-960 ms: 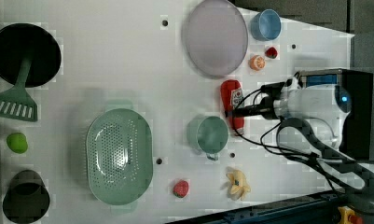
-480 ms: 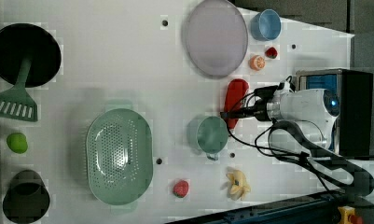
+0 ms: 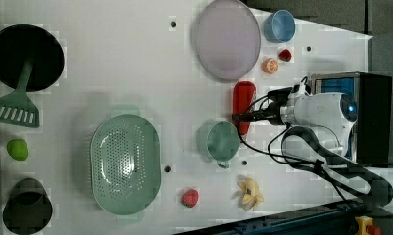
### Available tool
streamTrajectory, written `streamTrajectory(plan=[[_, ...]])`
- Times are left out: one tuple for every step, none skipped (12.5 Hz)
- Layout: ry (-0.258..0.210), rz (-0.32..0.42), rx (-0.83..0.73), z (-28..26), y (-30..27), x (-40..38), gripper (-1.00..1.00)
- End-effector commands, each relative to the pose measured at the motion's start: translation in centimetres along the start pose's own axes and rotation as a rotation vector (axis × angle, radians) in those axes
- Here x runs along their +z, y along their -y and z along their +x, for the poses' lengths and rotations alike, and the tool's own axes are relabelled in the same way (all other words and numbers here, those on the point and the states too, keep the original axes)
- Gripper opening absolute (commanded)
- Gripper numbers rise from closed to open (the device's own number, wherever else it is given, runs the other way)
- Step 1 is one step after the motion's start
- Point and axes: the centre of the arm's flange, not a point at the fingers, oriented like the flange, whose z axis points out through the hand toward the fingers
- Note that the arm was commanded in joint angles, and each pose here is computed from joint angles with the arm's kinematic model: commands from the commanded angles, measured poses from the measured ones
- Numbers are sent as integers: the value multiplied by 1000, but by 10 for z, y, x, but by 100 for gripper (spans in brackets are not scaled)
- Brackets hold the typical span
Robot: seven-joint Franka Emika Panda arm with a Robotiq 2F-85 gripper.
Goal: Pick Ketchup from the table and place it in strainer.
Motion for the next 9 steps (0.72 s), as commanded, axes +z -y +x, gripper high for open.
streamTrajectory(plan=[[-53,-10,-31,9,1,-19,23],[-63,-14,-36,11,2,-29,23],[-71,-20,-38,13,3,-42,23],[-75,-25,-26,14,5,-58,23],[-68,-29,-2,14,7,-77,23],[-57,-35,18,14,11,-100,23],[-54,-42,11,14,17,-125,23],[-58,-51,-3,14,26,-152,23],[-68,-61,-18,13,36,-178,23]])
